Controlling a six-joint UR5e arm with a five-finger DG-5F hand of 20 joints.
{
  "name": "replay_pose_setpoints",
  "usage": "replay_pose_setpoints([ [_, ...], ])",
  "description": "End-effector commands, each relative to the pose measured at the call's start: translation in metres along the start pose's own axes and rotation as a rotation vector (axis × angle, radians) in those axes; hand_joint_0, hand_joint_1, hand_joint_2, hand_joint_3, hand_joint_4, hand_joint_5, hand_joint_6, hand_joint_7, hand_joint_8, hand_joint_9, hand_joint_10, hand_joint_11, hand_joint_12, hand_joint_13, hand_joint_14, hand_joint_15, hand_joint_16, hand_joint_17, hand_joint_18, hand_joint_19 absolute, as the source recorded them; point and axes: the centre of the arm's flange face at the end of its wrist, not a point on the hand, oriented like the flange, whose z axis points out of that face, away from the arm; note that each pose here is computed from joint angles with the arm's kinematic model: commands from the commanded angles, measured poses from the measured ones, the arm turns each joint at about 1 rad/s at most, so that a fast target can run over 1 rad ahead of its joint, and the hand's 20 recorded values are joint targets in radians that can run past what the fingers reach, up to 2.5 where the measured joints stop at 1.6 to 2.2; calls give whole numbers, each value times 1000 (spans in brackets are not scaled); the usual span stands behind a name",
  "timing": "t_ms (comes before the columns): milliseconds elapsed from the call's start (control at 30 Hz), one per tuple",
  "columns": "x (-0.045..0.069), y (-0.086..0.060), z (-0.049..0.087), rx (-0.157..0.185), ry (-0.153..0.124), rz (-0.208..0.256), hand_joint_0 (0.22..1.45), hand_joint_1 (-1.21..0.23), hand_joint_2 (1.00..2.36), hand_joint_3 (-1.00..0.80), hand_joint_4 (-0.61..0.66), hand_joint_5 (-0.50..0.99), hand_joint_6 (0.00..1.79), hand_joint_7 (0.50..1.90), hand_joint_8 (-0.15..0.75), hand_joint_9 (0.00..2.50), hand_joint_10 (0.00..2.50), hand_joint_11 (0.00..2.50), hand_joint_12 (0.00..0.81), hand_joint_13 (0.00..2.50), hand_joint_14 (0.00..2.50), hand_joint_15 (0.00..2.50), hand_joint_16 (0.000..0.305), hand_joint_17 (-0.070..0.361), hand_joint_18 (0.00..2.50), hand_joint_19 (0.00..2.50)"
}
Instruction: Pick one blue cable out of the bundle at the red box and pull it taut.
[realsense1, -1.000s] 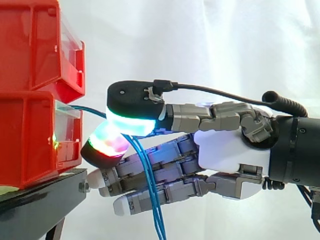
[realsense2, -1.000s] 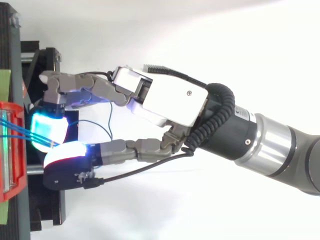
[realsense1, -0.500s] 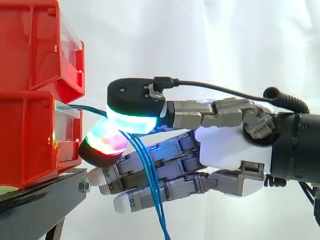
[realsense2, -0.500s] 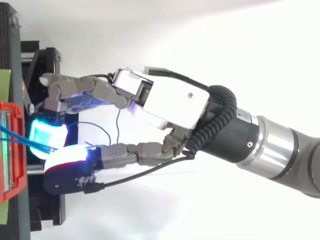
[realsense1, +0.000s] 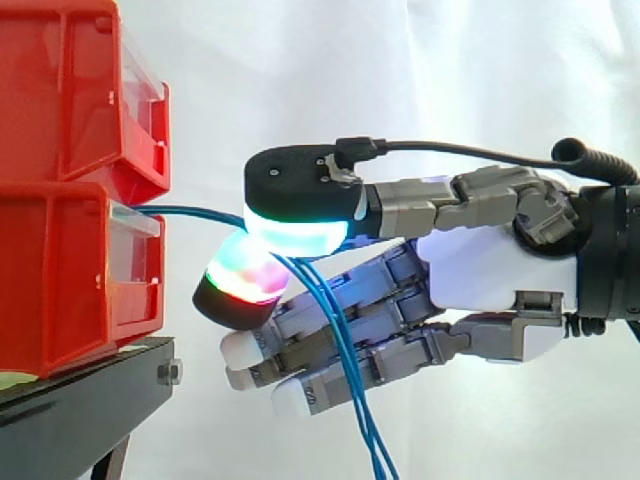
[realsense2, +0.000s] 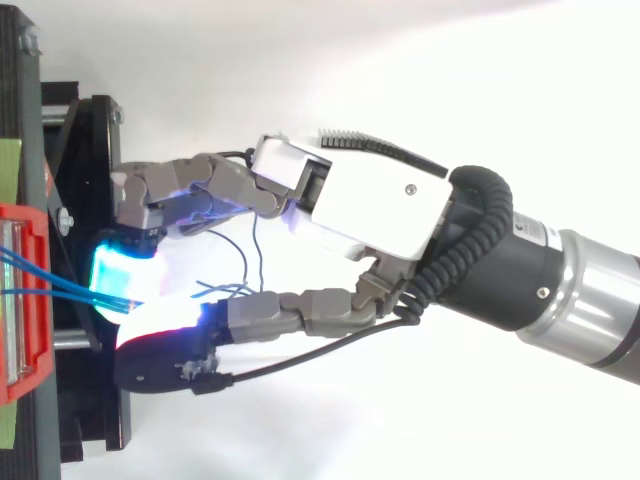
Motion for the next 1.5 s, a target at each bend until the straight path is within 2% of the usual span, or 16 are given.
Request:
replay_pose_setpoints([
  [0, -3, 5, -4, 22, 8, 0, 614, -794, 1025, -75, 260, -174, 819, 1066, 409, 687, 14, 773, 429, 451, 3, 123, 60, 136, 623, 257],
  [200, -4, 7, -5, 28, 8, 2, 617, -794, 1024, -90, 254, -175, 818, 1057, 419, 796, 13, 1033, 430, 457, 3, 131, 61, 136, 630, 263],
  [300, -3, 7, -5, 28, 11, 2, 620, -795, 1024, -99, 247, -176, 817, 1056, 419, 857, 8, 1242, 432, 460, 3, 137, 61, 136, 633, 259],
  [533, -5, 9, -5, 26, 9, 3, 621, -796, 1025, -103, 236, -176, 814, 1055, 402, 971, 0, 1480, 433, 475, 4, 150, 61, 136, 638, 267],
  [1000, -5, 11, -6, 24, 8, 6, 628, -822, 1026, -108, 203, -172, 802, 1058, 391, 975, 79, 1558, 437, 490, 4, 164, 61, 137, 647, 274],
  [1267, -5, 12, -5, 22, 10, 7, 655, -887, 1025, -147, 179, -171, 806, 976, 397, 939, 75, 1564, 436, 496, 5, 176, 61, 138, 662, 272],
  [1467, -5, 10, -6, 32, 12, 8, 681, -931, 1023, -189, 184, -175, 808, 1016, 403, 923, 79, 1571, 436, 501, 4, 172, 62, 138, 676, 268],
])
